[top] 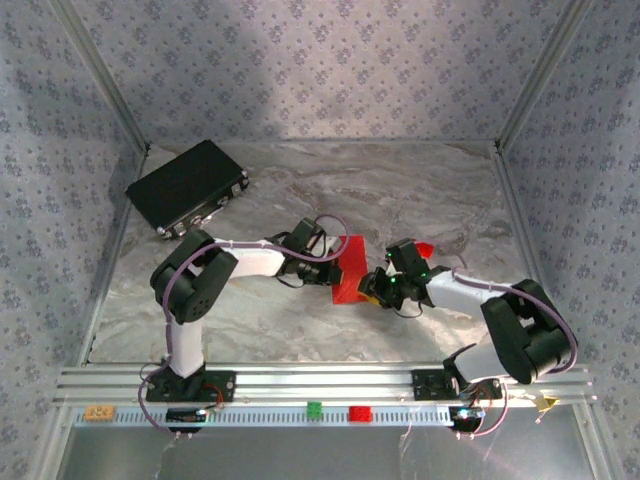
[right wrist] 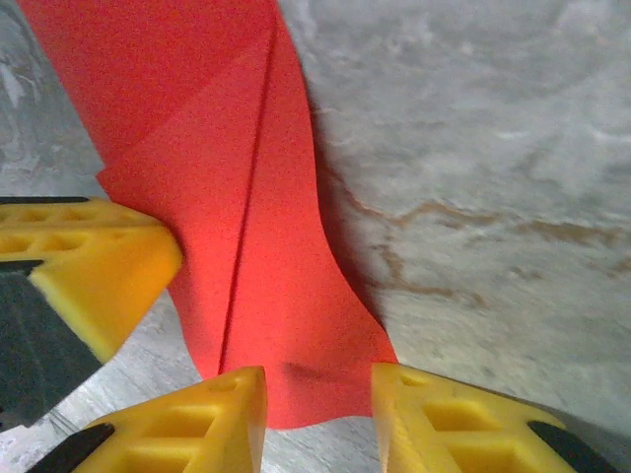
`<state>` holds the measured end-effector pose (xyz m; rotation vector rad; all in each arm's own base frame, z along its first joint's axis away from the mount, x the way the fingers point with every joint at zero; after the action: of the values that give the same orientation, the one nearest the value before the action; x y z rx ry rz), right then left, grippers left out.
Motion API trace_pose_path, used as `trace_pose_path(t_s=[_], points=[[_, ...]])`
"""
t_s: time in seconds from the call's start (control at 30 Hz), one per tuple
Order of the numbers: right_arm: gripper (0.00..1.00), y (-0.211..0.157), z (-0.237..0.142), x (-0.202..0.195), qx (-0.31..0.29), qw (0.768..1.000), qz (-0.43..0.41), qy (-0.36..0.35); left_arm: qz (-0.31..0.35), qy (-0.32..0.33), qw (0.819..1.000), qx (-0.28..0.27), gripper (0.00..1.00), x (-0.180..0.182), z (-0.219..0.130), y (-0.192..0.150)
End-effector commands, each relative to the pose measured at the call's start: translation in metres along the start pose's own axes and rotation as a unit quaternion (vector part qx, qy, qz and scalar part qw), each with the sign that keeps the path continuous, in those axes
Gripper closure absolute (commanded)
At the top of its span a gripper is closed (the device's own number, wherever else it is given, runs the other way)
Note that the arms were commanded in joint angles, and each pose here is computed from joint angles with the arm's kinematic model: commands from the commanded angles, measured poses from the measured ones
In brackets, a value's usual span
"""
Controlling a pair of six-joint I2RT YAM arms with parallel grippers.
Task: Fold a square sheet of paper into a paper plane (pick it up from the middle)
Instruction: Turn over the paper at the center of the table.
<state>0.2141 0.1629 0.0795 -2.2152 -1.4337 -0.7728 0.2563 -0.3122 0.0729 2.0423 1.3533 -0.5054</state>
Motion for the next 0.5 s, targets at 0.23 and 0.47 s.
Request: trace_pose_path(t_s=[0.23, 0.47], points=[[0.62, 0.012, 0.005, 0.015, -0.008, 1.0, -0.005, 0.03, -0.018, 0.024, 0.999, 0.023, 1.0, 0.011, -0.001, -0.015], [0.59, 0.028, 0.005, 0.027, -0.011, 0.998, -0.02, 0.051, -0.017, 0.023, 0.999, 0.023, 1.0, 0.01, -0.001, -0.015]])
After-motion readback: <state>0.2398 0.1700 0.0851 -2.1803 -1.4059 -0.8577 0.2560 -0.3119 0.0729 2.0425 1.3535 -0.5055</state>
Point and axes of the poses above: each hand's point on the last joint's axis, 136 mm out from that joint toward the fingers, its own z axis out along the fingers, its own x axis along the line the jaws close on, y = z × x, the point moved 7 cm from there along -z, back along the fingers, and after that the axes turned 3 degrees about z, right-handed, at the moved point
